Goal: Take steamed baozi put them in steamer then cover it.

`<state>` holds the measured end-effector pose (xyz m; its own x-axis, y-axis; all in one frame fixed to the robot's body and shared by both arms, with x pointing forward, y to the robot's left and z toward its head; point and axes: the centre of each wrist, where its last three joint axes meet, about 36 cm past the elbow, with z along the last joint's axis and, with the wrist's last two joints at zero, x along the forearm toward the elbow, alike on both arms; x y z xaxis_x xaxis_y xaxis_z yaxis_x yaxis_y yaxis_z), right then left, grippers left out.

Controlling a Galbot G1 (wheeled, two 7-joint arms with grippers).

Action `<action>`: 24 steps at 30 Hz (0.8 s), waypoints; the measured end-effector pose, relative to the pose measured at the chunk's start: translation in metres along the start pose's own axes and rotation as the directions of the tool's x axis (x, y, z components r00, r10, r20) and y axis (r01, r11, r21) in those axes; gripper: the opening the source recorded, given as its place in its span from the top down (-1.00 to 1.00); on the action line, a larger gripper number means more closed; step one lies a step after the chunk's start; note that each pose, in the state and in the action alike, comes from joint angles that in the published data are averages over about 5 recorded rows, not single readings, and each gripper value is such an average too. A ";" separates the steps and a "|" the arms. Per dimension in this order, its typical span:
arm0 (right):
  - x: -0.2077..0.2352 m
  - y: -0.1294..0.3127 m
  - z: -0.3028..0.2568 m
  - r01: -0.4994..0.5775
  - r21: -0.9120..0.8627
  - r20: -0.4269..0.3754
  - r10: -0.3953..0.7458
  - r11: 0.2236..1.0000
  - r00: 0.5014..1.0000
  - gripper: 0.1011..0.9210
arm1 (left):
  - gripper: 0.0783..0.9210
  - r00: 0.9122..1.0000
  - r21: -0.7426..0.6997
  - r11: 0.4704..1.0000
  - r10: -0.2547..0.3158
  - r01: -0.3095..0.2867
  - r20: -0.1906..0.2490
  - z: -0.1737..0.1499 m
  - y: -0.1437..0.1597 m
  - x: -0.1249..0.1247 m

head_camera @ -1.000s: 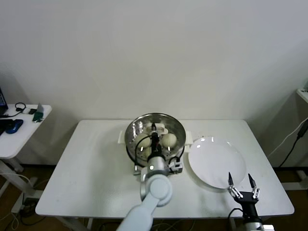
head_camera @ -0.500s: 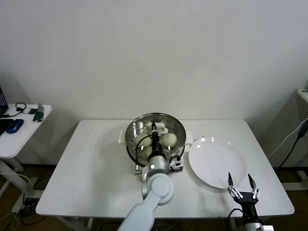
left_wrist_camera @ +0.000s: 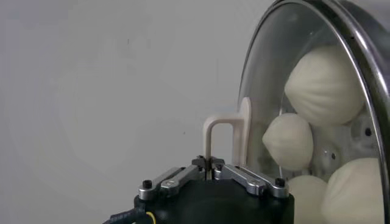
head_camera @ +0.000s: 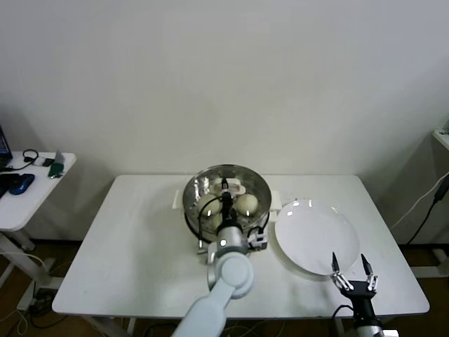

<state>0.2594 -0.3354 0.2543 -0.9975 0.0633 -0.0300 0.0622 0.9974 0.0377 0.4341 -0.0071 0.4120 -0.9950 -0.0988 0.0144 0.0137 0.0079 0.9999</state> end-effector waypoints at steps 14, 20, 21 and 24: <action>-0.001 0.003 -0.003 0.005 0.001 0.005 -0.005 1.000 1.000 -0.76 | 0.54 1.000 0.008 1.000 0.006 -0.006 0.018 0.009 0.006 0.003; -0.002 0.003 -0.005 0.008 0.002 0.005 -0.008 1.000 1.000 -0.76 | 0.13 0.999 0.047 0.999 0.009 -0.012 0.044 0.014 0.015 0.009; -0.003 0.003 -0.006 0.009 0.002 0.005 -0.009 1.000 1.000 -0.76 | 0.07 0.999 0.057 0.998 0.012 -0.015 0.049 0.016 0.017 0.011; -0.004 0.003 -0.007 0.012 0.003 0.004 -0.012 1.000 1.000 -0.76 | -0.14 0.997 0.085 0.996 0.023 -0.029 0.067 0.022 0.021 0.017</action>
<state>0.2632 -0.3327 0.2618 -0.9981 0.0519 -0.0347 0.0507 0.9981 0.0345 0.4157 0.0136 0.4327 -0.9988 -0.0316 0.0373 0.0342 0.0953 0.9949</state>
